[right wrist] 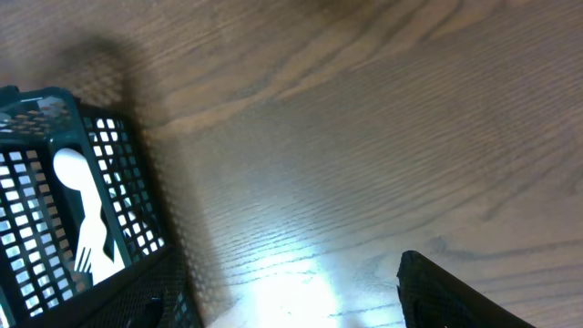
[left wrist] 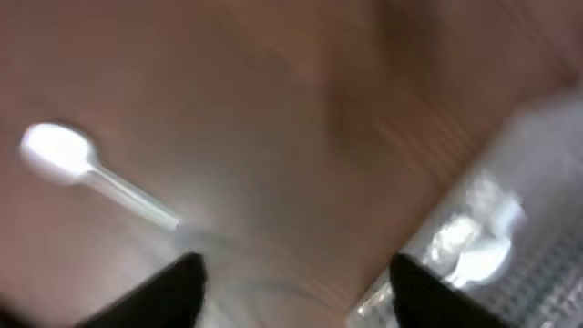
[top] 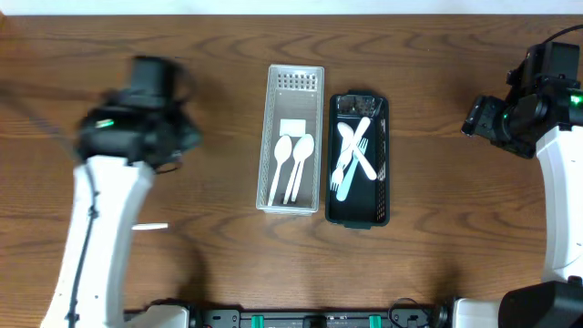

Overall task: Pack container
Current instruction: 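Carry the spoon into the clear basket and open left gripper, then return left gripper to the last white spoon and grasp it, then carry the spoon into the clear basket and release it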

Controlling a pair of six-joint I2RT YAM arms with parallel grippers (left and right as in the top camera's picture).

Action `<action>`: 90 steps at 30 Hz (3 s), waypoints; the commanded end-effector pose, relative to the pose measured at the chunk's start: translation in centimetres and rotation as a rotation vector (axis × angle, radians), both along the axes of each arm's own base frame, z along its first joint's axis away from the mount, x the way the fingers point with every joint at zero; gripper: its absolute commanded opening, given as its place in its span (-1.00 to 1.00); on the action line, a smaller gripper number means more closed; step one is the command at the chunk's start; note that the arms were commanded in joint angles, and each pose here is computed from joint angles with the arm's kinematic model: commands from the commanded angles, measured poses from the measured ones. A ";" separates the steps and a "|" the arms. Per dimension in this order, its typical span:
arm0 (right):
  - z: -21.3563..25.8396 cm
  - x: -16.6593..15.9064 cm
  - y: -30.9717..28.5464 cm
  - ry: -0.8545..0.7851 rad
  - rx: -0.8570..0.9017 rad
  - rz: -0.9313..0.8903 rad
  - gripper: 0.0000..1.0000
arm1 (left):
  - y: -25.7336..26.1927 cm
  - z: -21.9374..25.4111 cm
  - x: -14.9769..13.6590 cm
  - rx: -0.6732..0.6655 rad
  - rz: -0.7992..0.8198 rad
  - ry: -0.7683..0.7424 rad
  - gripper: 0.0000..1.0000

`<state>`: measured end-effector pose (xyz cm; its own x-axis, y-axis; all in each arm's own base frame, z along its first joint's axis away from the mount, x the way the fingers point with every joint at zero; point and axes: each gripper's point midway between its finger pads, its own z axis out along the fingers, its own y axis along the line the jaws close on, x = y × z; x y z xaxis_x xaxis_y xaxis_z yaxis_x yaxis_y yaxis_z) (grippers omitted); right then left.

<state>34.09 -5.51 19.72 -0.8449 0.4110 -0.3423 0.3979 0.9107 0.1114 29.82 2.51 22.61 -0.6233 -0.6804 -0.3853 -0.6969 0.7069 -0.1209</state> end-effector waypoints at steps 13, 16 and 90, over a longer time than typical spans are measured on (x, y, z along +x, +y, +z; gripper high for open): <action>0.3 -0.1 -0.1 -0.005 -0.009 0.010 0.57 | 13.2 -10.8 -7.5 -0.250 0.783 0.131 0.79; 0.3 0.0 -0.1 -0.007 -0.009 0.009 0.57 | 13.6 -13.6 -8.0 -0.267 0.765 0.156 0.79; 0.3 -0.1 -0.1 -0.005 -0.008 0.009 0.58 | 0.7 -6.7 1.8 -0.112 -0.251 -0.004 -0.88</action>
<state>34.03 -5.50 19.69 -0.8458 0.4112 -0.3399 0.3981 0.9106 0.1108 30.64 5.93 13.11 -0.6664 -0.7109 -0.2248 -0.6774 0.7033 -0.2157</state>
